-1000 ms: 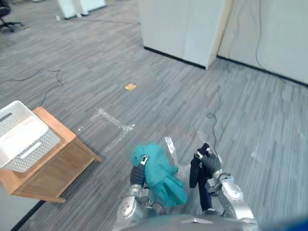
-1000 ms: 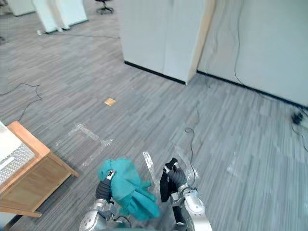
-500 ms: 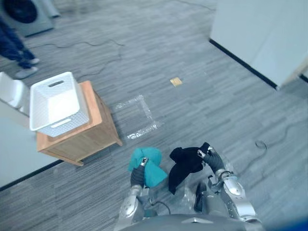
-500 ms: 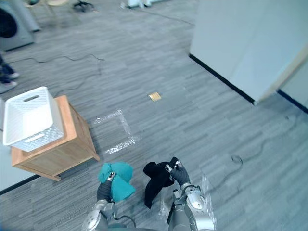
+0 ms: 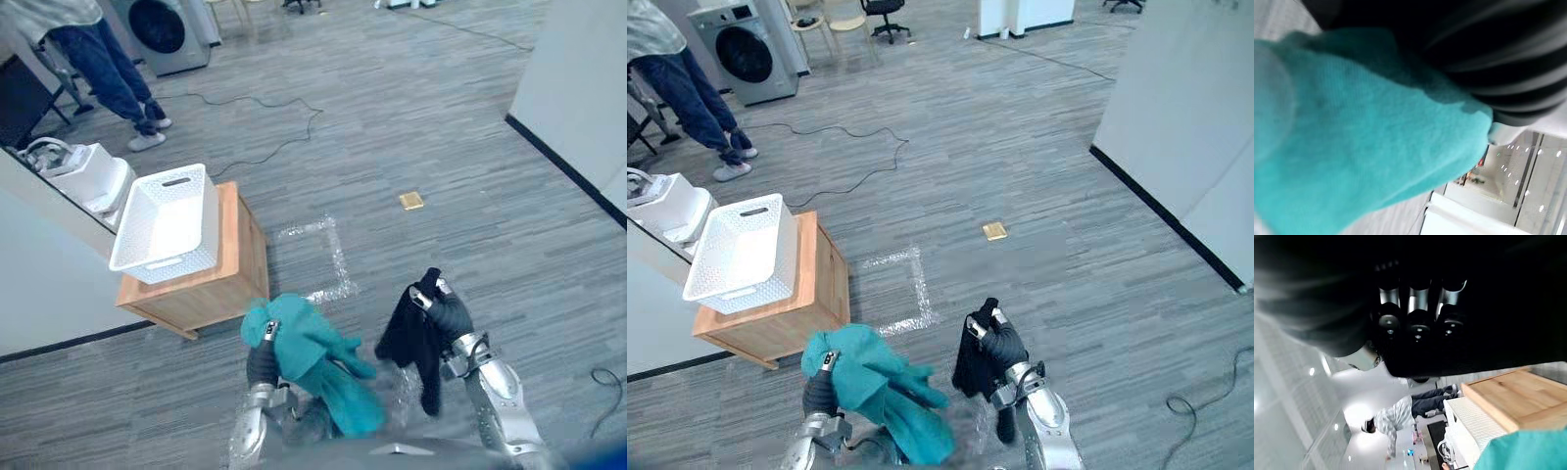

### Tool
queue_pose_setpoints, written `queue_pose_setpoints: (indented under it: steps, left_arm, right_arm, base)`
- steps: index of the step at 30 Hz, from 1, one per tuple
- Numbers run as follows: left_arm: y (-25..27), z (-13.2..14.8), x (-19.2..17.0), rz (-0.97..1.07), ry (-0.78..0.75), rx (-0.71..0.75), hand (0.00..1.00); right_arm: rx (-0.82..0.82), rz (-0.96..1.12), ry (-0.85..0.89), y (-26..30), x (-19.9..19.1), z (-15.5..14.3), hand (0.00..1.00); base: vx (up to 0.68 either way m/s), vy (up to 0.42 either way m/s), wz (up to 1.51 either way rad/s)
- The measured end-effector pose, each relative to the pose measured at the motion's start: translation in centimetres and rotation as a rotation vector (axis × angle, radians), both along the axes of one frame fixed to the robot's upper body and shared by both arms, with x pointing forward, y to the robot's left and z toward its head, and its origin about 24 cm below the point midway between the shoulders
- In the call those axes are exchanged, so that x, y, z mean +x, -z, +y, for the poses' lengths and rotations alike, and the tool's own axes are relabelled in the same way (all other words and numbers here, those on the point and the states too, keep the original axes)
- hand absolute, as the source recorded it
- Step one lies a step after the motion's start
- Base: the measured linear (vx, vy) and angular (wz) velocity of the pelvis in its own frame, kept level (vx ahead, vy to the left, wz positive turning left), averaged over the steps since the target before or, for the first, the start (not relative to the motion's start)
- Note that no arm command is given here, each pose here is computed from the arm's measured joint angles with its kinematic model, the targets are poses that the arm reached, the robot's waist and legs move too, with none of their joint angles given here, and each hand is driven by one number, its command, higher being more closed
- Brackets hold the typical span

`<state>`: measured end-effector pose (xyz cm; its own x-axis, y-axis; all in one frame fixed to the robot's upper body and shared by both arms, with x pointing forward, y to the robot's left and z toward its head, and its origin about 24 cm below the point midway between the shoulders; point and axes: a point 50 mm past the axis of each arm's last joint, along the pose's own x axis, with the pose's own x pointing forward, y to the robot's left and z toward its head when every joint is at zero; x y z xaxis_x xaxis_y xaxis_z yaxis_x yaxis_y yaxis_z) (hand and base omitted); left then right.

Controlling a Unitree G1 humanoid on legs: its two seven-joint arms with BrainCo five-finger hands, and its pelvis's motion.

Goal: Tidy the bed and pick cloth on bed and put in laundry

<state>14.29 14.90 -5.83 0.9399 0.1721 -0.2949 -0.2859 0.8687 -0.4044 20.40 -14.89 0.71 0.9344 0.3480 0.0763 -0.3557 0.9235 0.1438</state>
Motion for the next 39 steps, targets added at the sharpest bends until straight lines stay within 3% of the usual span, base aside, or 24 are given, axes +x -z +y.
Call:
queue_pose_setpoints:
  steps: [7,16,25,30,39]
  left_arm:
    - [-0.5,0.4,0.8,-0.011,-0.015,0.005,1.0]
    - [-2.1,2.3,0.9,-0.036,-0.02,0.049,1.0]
    - [-2.8,2.2,2.2,-0.066,0.009,0.101,1.0]
    - [-1.0,2.1,-0.4,0.046,0.014,0.11,1.0]
    - [-0.2,0.4,-0.7,0.067,-0.032,0.007,1.0]
  right_arm:
    - [0.071,-0.012,0.073,-2.2,1.0,-0.4,1.0]
    - [0.175,0.298,0.203,2.4,-3.9,-0.8,1.0]
    - [0.21,0.276,0.244,3.0,-5.0,-1.1,1.0]
    - [0.187,0.248,0.174,2.7,-4.4,-0.3,1.0]
    - [0.099,0.226,0.077,2.6,-3.0,-1.0,1.0]
  base:
    - [0.17,0.032,0.44]
    - [0.15,0.046,0.49]
    - [0.29,-0.13,0.74]
    - [0.36,-0.36,0.18]
    - [0.46,-0.241,0.06]
